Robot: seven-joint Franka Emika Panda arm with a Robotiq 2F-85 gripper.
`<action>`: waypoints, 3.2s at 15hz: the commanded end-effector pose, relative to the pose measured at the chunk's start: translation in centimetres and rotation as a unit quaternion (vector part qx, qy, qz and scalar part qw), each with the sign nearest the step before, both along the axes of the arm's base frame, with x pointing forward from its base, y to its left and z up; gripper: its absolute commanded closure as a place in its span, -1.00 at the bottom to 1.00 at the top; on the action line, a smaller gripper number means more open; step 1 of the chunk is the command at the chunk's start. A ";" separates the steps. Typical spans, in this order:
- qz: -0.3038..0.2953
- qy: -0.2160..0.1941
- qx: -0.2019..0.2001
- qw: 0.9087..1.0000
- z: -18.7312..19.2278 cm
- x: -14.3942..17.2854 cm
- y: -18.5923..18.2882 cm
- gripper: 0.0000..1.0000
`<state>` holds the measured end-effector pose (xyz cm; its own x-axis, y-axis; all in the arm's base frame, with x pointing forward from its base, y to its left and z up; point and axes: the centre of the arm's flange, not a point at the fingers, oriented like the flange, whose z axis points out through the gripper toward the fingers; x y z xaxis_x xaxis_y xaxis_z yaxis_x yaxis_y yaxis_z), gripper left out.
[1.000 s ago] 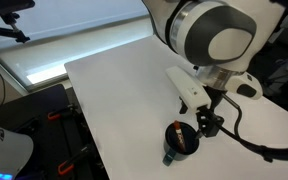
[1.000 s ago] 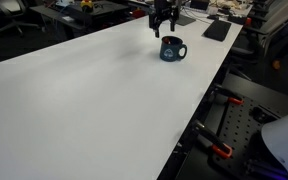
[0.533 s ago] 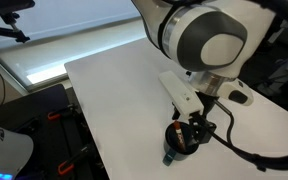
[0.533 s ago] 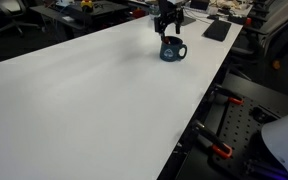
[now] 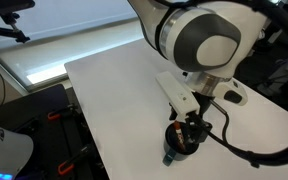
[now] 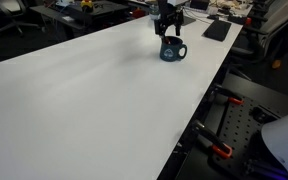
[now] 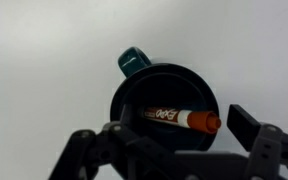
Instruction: Remove the marker from the cup
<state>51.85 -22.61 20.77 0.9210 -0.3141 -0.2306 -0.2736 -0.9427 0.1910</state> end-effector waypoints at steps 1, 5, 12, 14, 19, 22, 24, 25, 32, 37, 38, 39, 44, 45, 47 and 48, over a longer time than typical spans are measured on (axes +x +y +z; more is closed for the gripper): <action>0.003 0.008 0.000 1.000 0.5 -0.4 0.6 -0.31; 0.004 0.010 0.001 1.000 0.4 -0.3 0.8 0.27; 0.001 0.010 0.000 1.000 0.2 -0.2 0.8 -0.09; 0.003 0.010 0.000 1.000 0.2 -0.2 0.8 0.24; 0.004 0.008 0.000 1.000 0.3 0.0 0.8 0.86; 0.004 0.008 0.000 1.000 0.4 0.1 0.7 0.90; 0.004 0.003 -0.003 1.000 0.4 0.0 0.7 0.88; 0.003 0.001 -0.004 1.000 0.4 0.0 0.7 0.87; -0.055 -0.033 0.001 0.998 1.4 1.1 0.4 0.88; -0.090 -0.065 0.022 0.994 3.2 2.4 0.3 0.88; -0.096 -0.071 0.024 0.993 3.6 2.7 0.3 0.88; -0.101 -0.077 0.027 0.992 3.9 3.0 0.2 0.88; -0.122 -0.112 0.034 0.986 6.3 4.6 -0.2 0.88; -0.127 -0.119 0.035 0.984 6.8 4.9 -0.3 0.88; -0.139 -0.135 0.041 0.980 8.1 5.5 -0.5 0.88; -0.142 -0.144 0.044 0.978 8.9 5.7 -0.6 0.88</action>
<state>56.90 -23.44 27.25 0.8524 -0.5199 -0.0560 -0.5184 -0.8542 0.0393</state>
